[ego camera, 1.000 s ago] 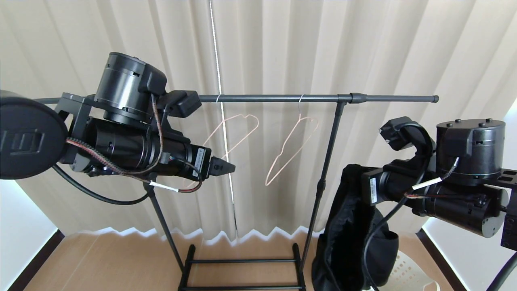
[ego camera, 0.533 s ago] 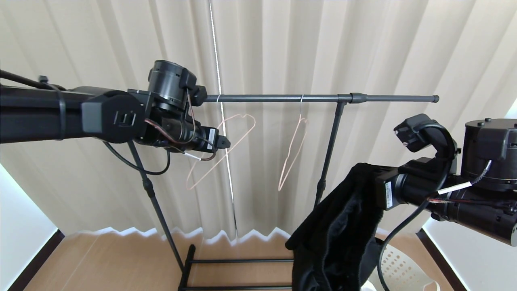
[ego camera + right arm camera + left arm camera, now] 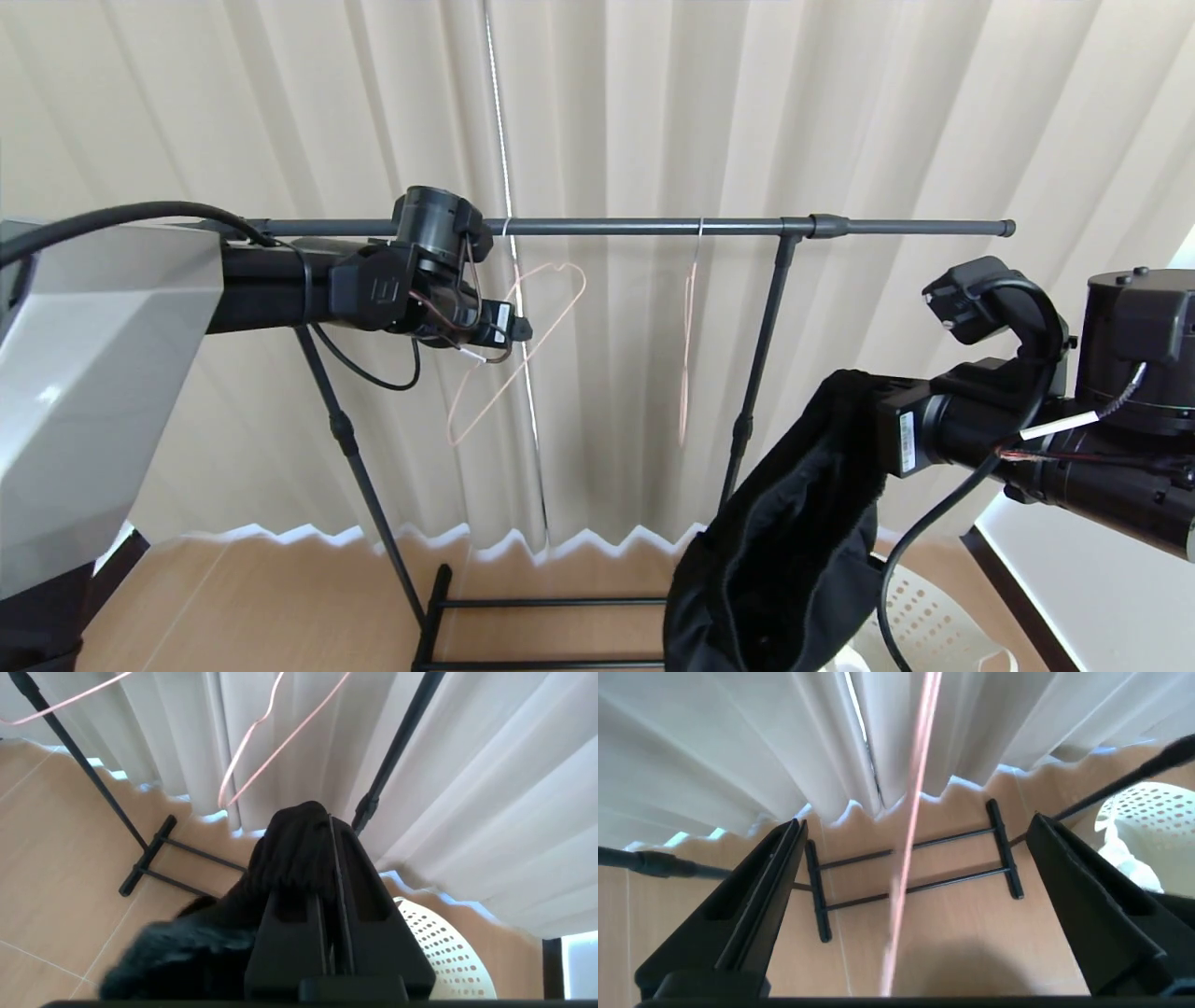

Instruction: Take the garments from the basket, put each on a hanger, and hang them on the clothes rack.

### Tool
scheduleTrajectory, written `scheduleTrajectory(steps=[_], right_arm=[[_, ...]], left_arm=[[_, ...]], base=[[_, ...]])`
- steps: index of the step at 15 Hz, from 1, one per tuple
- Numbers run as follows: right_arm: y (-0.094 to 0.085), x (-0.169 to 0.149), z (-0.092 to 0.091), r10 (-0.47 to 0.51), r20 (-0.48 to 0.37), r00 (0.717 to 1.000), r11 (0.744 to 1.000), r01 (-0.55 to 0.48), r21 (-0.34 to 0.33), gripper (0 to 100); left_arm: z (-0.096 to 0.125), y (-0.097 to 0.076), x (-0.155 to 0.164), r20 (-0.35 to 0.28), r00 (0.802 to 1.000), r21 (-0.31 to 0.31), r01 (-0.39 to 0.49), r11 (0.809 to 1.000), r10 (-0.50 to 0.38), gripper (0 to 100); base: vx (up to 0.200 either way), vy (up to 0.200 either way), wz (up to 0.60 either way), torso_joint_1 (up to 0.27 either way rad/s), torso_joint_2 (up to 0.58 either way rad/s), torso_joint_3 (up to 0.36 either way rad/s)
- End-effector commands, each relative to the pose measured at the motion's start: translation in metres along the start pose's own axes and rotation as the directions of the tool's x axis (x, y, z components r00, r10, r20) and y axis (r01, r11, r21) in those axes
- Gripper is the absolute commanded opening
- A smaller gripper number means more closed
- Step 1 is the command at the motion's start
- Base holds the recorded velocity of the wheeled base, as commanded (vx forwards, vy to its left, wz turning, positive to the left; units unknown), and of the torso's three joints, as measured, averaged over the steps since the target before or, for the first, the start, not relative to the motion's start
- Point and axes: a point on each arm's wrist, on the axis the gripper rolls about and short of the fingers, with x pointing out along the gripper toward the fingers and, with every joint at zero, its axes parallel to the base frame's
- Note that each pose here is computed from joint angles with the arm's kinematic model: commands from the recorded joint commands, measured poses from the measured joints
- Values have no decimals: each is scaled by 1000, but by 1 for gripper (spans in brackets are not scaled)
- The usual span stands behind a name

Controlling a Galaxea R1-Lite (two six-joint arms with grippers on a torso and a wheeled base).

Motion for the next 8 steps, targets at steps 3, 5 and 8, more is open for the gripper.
scheduleTrajectory(steps=[3, 5, 8], right_arm=[[1, 1, -1, 2, -6, 1000, 1000, -2, -1, 0], [1, 2, -1, 2, -7, 1000, 1000, -2, -1, 0], [1, 2, -2, 2, -10, 1000, 1000, -2, -1, 0]], left_arm=[[-18, 3, 40, -23, 1000, -8, -13, 1000, 13, 100], [-20, 5, 44, -23, 1000, -12, -14, 1000, 14, 100], [-20, 7, 45, -25, 1000, -17, -18, 1000, 18, 100]], base=[[0, 0, 0, 0, 0, 0], [0, 0, 0, 0, 0, 0], [0, 0, 0, 0, 0, 0]])
